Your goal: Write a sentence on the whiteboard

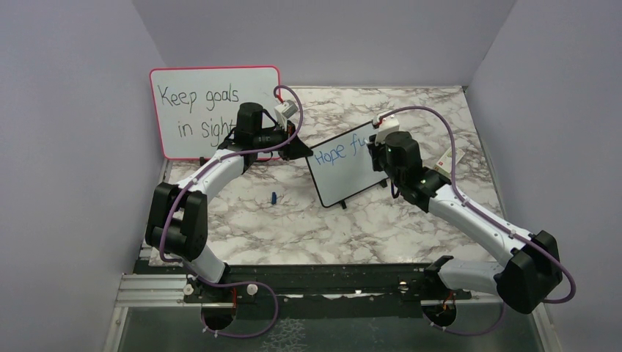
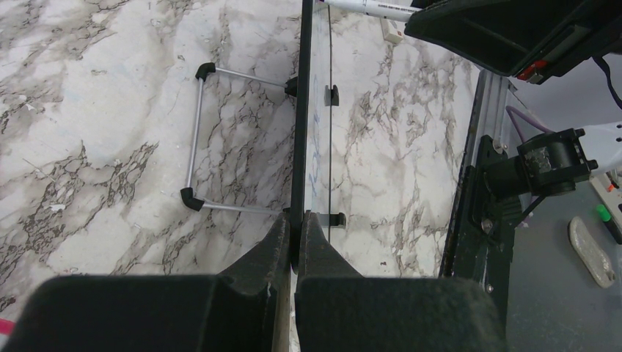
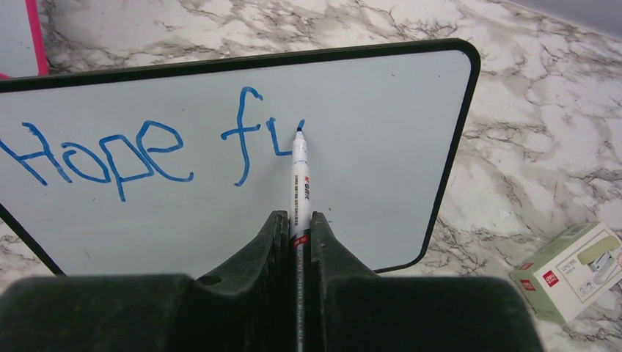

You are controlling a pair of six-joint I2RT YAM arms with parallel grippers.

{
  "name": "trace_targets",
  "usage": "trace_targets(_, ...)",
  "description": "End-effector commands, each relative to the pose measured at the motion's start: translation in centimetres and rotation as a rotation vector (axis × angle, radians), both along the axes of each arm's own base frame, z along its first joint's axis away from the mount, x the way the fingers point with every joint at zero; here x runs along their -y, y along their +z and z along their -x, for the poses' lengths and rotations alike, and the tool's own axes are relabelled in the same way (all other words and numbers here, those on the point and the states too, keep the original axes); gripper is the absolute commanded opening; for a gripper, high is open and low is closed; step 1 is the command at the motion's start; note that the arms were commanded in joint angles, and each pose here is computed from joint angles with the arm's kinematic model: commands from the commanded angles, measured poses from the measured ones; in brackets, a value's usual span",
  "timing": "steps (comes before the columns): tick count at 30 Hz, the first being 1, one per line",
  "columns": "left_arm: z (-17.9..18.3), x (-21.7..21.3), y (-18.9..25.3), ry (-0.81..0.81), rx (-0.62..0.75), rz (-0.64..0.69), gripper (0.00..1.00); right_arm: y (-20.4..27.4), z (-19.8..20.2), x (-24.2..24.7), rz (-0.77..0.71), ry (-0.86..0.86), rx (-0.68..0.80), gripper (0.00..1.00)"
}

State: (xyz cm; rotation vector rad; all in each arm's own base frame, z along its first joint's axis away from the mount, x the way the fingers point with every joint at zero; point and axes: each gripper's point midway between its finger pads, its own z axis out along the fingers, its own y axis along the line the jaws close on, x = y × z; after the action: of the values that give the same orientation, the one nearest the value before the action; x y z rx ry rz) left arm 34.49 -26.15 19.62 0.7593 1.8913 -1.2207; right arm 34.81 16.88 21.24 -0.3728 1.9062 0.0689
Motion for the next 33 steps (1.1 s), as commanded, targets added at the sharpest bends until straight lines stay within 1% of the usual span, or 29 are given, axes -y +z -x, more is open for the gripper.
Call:
trace_targets(1,0.7,0.0,-1.8,-0.026,-0.052,-0.034,0.00,-1.0,0.8,0.2,0.005,0.020,-0.037,0.01)
trace_targets(5,0.7,0.0,-1.8,-0.026,-0.051,-0.034,0.00,-1.5,1.0,0.4,-0.008,0.004,-0.054,0.01)
trace_targets(16,0.7,0.0,-1.8,-0.027,-0.050,-0.034,0.00,-2.2,1.0,1.4,0.021,-0.038,-0.056,0.01)
trace_targets(33,0.8,0.0,-1.8,-0.028,-0.054,-0.034,0.00,-0.7,0.3,1.7,-0.002,-0.055,-0.010,0.01)
